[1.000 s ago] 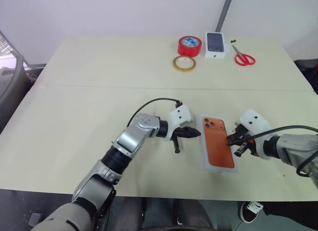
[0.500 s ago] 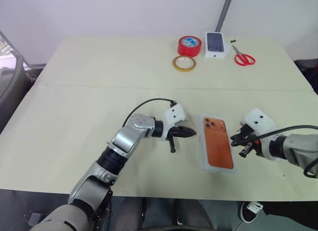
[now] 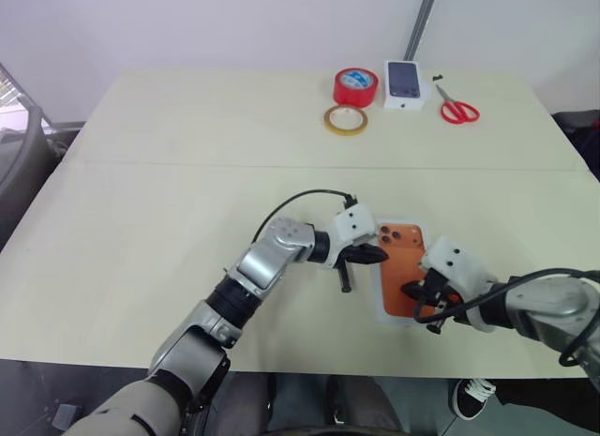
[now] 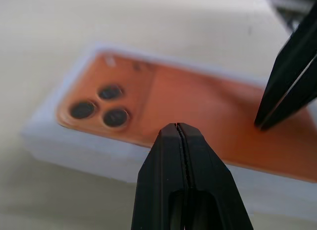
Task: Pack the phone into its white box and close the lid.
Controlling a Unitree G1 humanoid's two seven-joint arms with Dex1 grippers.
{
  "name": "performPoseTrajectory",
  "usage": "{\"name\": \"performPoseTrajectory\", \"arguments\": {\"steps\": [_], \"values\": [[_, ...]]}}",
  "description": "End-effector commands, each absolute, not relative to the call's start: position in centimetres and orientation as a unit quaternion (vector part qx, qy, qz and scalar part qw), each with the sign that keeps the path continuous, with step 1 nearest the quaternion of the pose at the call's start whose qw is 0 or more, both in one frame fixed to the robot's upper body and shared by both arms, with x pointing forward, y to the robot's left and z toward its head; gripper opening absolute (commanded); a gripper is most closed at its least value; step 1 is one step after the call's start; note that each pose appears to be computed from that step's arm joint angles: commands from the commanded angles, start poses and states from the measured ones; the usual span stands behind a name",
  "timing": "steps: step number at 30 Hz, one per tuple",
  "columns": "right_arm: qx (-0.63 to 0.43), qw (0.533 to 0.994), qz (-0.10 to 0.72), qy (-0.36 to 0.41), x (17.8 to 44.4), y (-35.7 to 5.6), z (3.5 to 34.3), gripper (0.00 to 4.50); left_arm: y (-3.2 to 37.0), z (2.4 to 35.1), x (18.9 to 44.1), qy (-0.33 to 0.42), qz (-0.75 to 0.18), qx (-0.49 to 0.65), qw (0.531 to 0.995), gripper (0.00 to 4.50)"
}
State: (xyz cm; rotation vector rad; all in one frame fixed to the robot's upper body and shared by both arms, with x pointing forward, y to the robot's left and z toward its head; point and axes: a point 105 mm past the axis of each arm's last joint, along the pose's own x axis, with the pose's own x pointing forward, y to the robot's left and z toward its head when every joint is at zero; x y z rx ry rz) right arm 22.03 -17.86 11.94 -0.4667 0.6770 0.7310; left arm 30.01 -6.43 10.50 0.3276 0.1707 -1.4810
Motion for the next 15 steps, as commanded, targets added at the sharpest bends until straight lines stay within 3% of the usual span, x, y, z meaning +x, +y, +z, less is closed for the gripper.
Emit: {"name": "performPoseTrajectory", "arguments": {"steps": [1, 5, 7, 10, 15], "values": [[-0.225, 0.848, 0.343, 0.335, 21.5, -17.9, 11.2, 0.01, -6.5, 10.1, 29.8, 0.076, -0.676, 0.175, 0.712, 0.00], [-0.229, 0.860, 0.339, 0.306, 22.1, -17.9, 12.3, 0.01, -6.0, 10.8, 30.4, 0.067, -0.663, 0.153, 0.730, 0.00], [-0.220, 0.889, 0.324, 0.239, 23.7, -17.7, 14.7, 0.01, -4.7, 12.9, 31.8, 0.042, -0.639, 0.100, 0.762, 0.00], [-0.215, 0.922, 0.294, 0.127, 25.6, -17.9, 18.5, 0.01, -0.4, 16.0, 33.8, -0.005, -0.580, 0.054, 0.813, 0.00], [-0.182, 0.947, 0.250, 0.086, 28.0, -20.0, 20.5, 0.01, 10.9, 17.7, 35.6, -0.023, -0.442, 0.053, 0.895, 0.00]]}}
